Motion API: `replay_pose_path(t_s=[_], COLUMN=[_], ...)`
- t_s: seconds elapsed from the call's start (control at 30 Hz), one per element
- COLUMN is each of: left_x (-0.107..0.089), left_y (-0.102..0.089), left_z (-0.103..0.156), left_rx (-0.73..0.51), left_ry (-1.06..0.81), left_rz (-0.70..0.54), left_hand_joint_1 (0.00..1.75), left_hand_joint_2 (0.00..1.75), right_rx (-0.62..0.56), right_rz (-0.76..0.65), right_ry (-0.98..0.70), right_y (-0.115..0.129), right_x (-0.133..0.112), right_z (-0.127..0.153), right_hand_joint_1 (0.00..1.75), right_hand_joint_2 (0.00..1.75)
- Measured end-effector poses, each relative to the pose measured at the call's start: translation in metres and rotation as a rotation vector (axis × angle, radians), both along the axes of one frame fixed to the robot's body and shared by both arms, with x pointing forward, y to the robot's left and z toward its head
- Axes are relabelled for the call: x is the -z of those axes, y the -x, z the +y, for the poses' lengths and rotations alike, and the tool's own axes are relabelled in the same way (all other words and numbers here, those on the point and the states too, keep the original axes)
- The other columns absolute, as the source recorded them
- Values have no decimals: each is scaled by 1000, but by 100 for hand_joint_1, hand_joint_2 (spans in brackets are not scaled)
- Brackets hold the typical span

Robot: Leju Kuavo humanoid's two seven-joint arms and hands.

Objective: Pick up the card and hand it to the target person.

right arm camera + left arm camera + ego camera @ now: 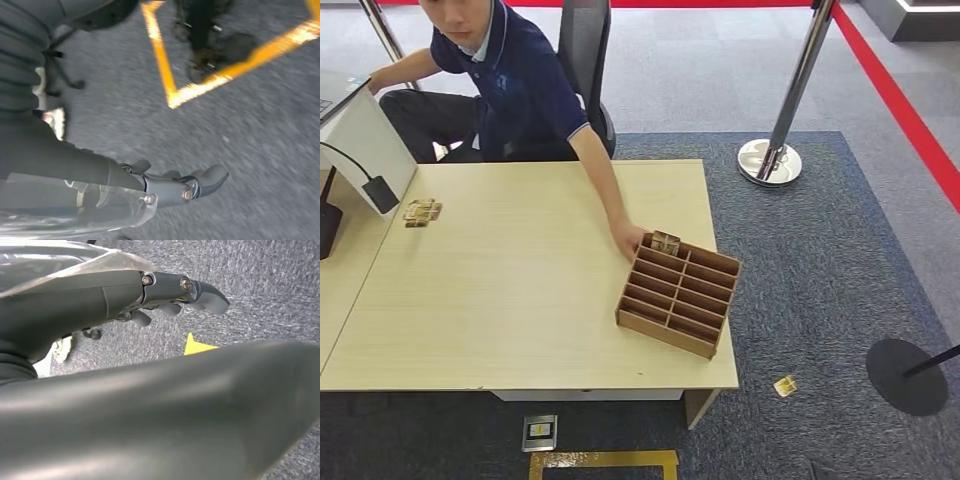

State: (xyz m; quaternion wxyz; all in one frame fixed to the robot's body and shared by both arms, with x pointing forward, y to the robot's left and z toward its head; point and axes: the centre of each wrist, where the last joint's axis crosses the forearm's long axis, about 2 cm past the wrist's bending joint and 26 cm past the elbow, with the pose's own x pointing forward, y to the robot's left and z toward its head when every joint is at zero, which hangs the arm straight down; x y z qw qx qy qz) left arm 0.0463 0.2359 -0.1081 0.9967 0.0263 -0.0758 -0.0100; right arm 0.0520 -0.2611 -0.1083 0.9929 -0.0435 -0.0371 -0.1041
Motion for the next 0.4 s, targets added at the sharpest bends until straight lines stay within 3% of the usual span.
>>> replay_pose_path(t_s=[0.13, 0.27, 0.4], left_x=[0, 0, 0], left_y=[0, 0, 0], left_z=[1, 1, 1], left_rx=[10, 25, 30], left_ry=[-2, -15, -17], left_rz=[0, 5, 4], left_hand_joint_1=[0, 0, 0], left_hand_joint_2=[175, 175, 175], right_rx=[-25, -46, -57], right_rz=[44, 64, 69], right_ry=[-49, -76, -82], right_y=[1, 1, 0], right_x=[0, -1, -1], right_z=[14, 21, 23], right_hand_joint_1=[0, 0, 0], right_hand_joint_2=[0, 0, 175])
